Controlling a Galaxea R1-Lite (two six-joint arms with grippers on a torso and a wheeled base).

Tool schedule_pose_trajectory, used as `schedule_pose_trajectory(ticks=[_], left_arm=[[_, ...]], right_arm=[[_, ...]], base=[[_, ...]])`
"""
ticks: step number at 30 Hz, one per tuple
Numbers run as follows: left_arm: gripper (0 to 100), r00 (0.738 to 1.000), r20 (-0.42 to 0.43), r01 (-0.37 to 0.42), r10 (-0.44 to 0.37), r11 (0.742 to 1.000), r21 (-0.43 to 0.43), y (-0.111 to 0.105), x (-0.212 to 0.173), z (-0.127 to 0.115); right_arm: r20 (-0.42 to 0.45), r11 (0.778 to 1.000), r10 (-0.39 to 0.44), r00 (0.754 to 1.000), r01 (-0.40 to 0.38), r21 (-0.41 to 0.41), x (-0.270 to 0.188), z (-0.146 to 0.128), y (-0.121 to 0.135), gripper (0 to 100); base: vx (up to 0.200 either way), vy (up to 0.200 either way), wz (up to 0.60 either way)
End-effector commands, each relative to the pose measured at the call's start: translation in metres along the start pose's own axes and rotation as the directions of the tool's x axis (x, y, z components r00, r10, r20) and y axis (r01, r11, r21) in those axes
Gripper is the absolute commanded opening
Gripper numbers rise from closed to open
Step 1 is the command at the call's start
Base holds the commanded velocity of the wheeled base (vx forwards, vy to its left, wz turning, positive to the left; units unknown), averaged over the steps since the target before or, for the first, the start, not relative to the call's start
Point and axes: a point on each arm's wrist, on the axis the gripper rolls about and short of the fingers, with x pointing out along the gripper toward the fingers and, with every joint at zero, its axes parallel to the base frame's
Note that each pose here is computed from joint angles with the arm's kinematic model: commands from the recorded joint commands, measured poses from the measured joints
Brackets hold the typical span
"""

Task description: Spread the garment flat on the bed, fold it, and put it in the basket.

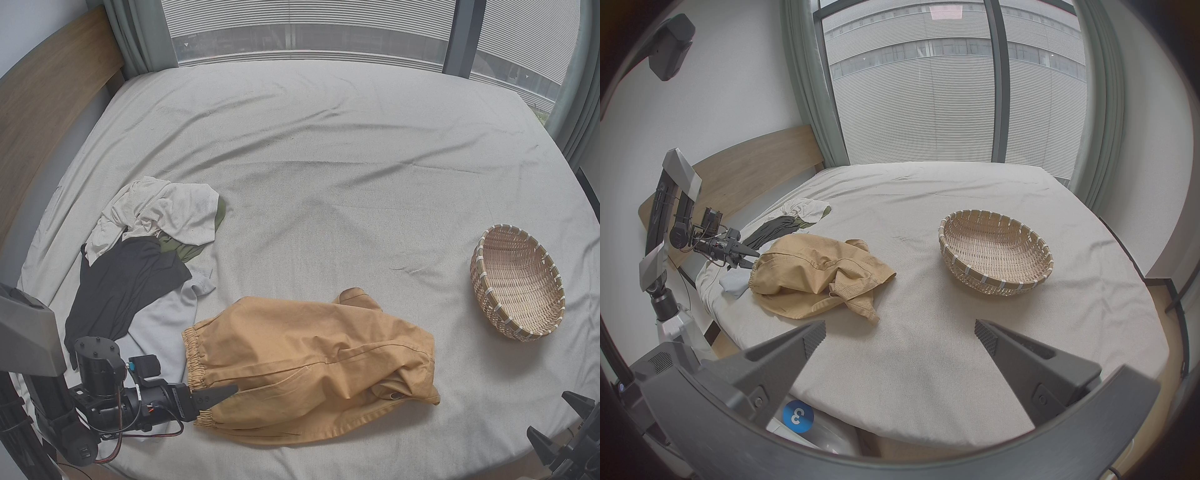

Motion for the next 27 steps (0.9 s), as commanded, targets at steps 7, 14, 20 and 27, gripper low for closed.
schedule_pose_trajectory(ticks=[7,14,20,27], left_arm=[[100,0.999,0.019,0.044,-0.044,0.999,-0.004,-0.008,-0.001,-0.001],[100,0.992,0.060,0.108,-0.108,0.994,0.009,-0.024,-0.009,0.005],[100,0.992,0.056,0.116,-0.117,0.993,0.021,-0.027,-0.009,0.004],[0,0.991,0.055,0.118,-0.119,0.993,0.025,-0.027,-0.009,0.004]], right_arm=[[-0.017,1.000,0.001,1.000,-0.001,0.000,0.001,-0.005,0.000,100],[-0.017,1.000,0.001,1.000,-0.001,0.002,0.001,-0.005,0.000,100],[-0.022,1.000,0.000,1.000,0.000,0.002,0.002,-0.005,0.000,100],[-0.020,1.000,0.000,1.000,0.000,0.002,0.002,-0.005,0.000,100]], base=[[0.000,0.000,0.00],[0.000,0.000,0.00],[0.000,0.000,0.00],[0.000,0.000,0.00]])
